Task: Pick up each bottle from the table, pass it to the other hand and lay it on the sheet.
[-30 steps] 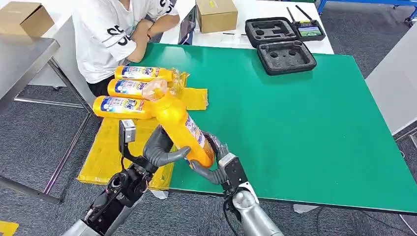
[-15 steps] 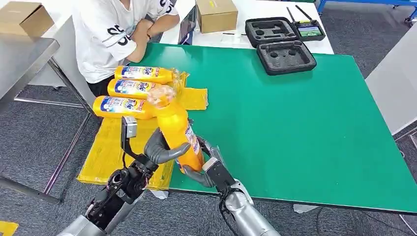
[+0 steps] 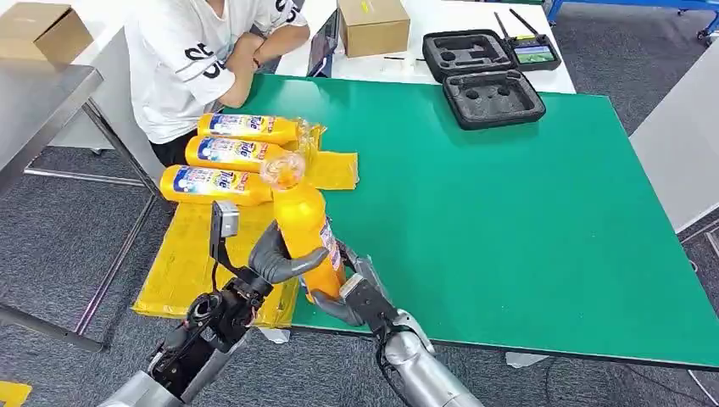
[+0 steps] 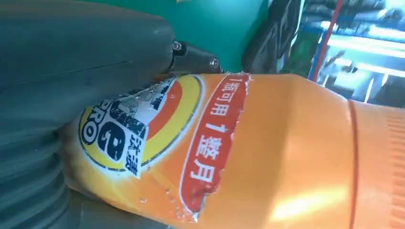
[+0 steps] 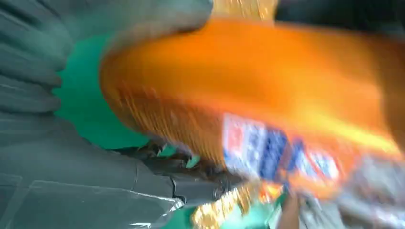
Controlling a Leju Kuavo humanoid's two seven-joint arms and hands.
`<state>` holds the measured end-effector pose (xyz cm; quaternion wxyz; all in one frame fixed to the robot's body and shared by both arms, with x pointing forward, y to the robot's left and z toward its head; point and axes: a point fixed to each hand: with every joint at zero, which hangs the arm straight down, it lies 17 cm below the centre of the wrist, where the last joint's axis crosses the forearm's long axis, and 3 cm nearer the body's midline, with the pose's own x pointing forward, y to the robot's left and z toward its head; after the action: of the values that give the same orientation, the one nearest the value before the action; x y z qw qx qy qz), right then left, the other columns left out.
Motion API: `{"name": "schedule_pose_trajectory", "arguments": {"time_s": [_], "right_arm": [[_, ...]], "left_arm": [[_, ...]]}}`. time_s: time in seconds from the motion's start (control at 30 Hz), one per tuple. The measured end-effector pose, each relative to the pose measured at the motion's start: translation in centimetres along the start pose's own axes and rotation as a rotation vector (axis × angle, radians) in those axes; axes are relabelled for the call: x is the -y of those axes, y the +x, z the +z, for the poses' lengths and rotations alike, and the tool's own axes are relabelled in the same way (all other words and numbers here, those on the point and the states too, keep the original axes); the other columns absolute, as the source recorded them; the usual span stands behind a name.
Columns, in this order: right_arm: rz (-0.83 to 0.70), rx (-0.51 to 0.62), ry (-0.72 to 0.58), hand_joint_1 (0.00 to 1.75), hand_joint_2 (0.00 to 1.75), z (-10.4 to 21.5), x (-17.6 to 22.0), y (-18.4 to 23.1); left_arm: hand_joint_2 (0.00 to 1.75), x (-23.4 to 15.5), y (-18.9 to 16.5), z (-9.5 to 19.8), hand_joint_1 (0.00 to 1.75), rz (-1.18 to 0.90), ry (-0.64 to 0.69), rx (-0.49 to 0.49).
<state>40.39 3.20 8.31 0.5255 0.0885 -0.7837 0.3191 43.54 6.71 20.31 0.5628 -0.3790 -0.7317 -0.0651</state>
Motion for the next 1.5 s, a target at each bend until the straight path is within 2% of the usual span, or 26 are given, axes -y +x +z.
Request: {"name": "schedule_pose_trajectory", "arguments": {"time_s": [0.2,0.33,0.5,0.63,0.83,0.93,0.97,1.07,1.2,1.37,1.5], "right_arm": [[0.024,-0.008,-0.058,0.00,0.00,0.2,0.5,0.0],[0.043,0.061,-0.177,0.00,0.00,-0.5,3.1,2.8],[0.049,0.142,-0.240,0.00,0.00,-1.3,5.3,6.0],[0.061,0.173,-0.263,0.00,0.00,-1.2,5.9,7.1],[0.082,0.299,-0.424,0.00,0.00,-0.3,9.0,11.4],[0.031,0.342,-0.547,0.00,0.00,1.2,11.2,13.7],[0.003,0.365,-0.600,0.00,1.75,1.9,12.3,14.8],[-0.039,0.446,-0.682,0.00,1.75,3.1,14.8,18.1],[-0.093,0.510,-0.673,0.00,1.75,3.7,15.6,20.3],[-0.104,0.539,-0.664,0.00,1.75,3.8,15.9,21.2],[-0.115,0.541,-0.647,0.00,1.75,3.7,15.7,21.2]], "left_arm": [[1.75,-2.7,3.0,-0.6,1.75,-0.260,0.148,0.130],[1.75,-5.1,6.5,0.0,1.75,-0.496,0.277,0.250],[1.75,-6.0,8.2,0.6,1.75,-0.543,0.319,0.292],[1.75,-6.3,8.7,0.8,1.75,-0.558,0.332,0.304],[1.75,-8.3,11.6,2.0,1.75,-0.940,0.465,0.386],[1.75,-9.5,10.5,2.0,1.75,-1.193,0.412,0.279],[1.75,-10.3,9.5,2.0,1.75,-1.275,0.371,0.214],[1.75,-13.0,5.8,3.0,1.75,-1.431,0.274,0.017],[1.75,-15.9,1.7,4.6,1.75,-1.550,0.171,-0.177],[1.75,-17.6,-0.7,5.7,1.75,-1.589,0.117,-0.294],[1.75,-18.6,-3.1,6.8,1.75,-1.643,0.036,-0.423]]}}
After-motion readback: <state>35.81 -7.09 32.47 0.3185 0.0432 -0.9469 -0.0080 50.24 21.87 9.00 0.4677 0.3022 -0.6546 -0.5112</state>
